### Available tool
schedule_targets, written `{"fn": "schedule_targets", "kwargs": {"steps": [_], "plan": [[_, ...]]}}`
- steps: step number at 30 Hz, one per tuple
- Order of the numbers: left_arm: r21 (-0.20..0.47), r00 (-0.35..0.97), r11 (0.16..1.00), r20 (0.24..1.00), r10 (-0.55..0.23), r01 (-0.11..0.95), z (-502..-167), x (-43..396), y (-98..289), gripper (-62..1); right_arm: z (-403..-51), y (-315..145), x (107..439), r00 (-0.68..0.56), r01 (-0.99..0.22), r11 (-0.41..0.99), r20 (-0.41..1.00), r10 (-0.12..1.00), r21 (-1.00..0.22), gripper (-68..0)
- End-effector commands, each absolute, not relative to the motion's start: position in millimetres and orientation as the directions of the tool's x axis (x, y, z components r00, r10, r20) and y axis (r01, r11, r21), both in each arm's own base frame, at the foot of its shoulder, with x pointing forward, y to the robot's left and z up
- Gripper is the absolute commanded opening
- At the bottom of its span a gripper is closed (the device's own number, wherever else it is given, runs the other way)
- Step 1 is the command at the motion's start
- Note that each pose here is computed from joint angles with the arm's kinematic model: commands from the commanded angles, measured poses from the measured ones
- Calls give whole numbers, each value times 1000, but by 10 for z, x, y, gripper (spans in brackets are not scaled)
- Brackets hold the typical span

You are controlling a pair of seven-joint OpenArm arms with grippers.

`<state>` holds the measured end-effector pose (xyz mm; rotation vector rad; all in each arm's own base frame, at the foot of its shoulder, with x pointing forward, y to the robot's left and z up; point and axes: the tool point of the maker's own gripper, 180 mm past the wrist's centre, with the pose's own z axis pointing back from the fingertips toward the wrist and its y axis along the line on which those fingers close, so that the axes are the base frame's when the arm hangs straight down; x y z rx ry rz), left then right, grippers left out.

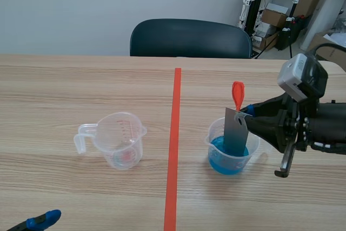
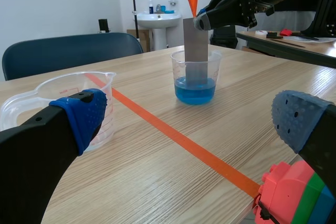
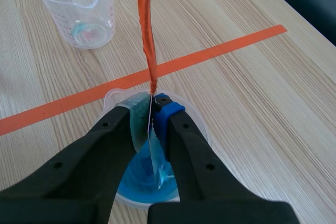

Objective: Do the redox reaction experiment. lower the plate into the blue solution

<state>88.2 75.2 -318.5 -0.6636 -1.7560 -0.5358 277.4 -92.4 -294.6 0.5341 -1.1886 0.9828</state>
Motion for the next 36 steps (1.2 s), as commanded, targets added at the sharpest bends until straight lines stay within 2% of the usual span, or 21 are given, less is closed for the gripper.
{"fn": "schedule_targets", "kwargs": {"steps": [1, 36], "plan": [[21, -231, 739, 955, 184, 673, -3128, 878, 731, 14, -2817, -967, 2869, 19, -843, 512, 942, 335, -165, -671], [21, -231, 739, 955, 184, 673, -3128, 878, 731, 14, -2812, -994, 2906, 12, -829, 528, 939, 342, -182, -671]]}}
